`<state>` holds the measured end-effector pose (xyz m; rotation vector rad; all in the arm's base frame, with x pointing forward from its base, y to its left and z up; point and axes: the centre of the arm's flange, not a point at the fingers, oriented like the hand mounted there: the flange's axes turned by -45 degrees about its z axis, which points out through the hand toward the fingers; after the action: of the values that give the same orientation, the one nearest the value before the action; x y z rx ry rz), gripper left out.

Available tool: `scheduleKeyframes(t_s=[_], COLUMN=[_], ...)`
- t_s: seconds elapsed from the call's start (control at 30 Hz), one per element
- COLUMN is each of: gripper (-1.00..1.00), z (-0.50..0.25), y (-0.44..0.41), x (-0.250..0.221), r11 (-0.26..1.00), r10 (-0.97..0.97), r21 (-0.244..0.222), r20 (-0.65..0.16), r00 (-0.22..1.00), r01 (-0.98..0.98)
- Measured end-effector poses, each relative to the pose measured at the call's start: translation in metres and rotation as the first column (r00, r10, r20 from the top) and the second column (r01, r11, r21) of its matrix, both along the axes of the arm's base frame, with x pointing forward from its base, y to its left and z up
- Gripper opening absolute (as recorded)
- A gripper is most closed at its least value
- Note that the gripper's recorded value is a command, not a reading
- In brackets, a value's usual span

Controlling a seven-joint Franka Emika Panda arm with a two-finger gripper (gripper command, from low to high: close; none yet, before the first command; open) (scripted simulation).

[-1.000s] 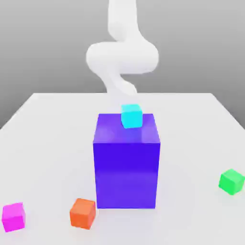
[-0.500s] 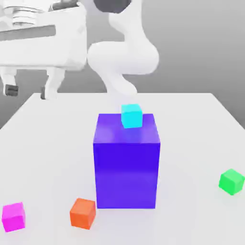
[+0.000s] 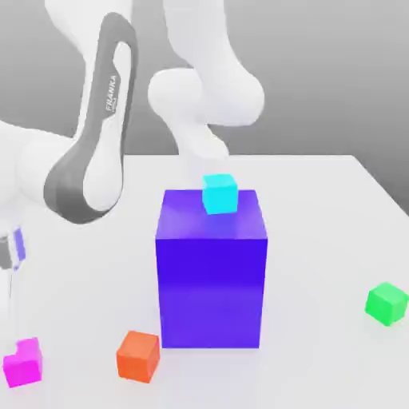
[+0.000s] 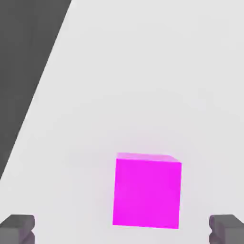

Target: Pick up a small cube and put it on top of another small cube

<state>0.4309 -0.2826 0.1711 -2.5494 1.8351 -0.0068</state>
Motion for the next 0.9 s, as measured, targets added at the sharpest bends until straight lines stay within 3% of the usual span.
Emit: scheduleKeyframes(t_s=[0.07, 0.1, 0.3, 0.47, 0.6, 0.73, 0.9], gripper=[0.0, -1.0, -1.0, -1.0, -1.0, -1.0, -1.0], z=[-0.028, -0.038, -0.043, 0.007, 0.027, 0.036, 0.047], y=[-0.001, -0.001, 0.0, -0.001, 0.078, 0.177, 0.299], x=[-0.001, -0.002, -0.002, -0.002, 0.032, 0.054, 0.053], r11=[1.0, 1.0, 1.0, 1.0, 0.961, 0.808, 0.485], r10=[-0.005, -0.006, -0.007, -0.007, 0.278, 0.589, 0.874], r21=[0.002, 0.002, 0.001, 0.002, 0.014, 0.02, 0.018], r20=[-0.003, -0.003, -0.003, -0.003, 0.006, 0.018, 0.029], r00=[1.0, 1.0, 1.0, 1.0, 0.961, 0.808, 0.485], r01=[0.005, 0.006, 0.007, 0.007, -0.278, -0.589, -0.874])
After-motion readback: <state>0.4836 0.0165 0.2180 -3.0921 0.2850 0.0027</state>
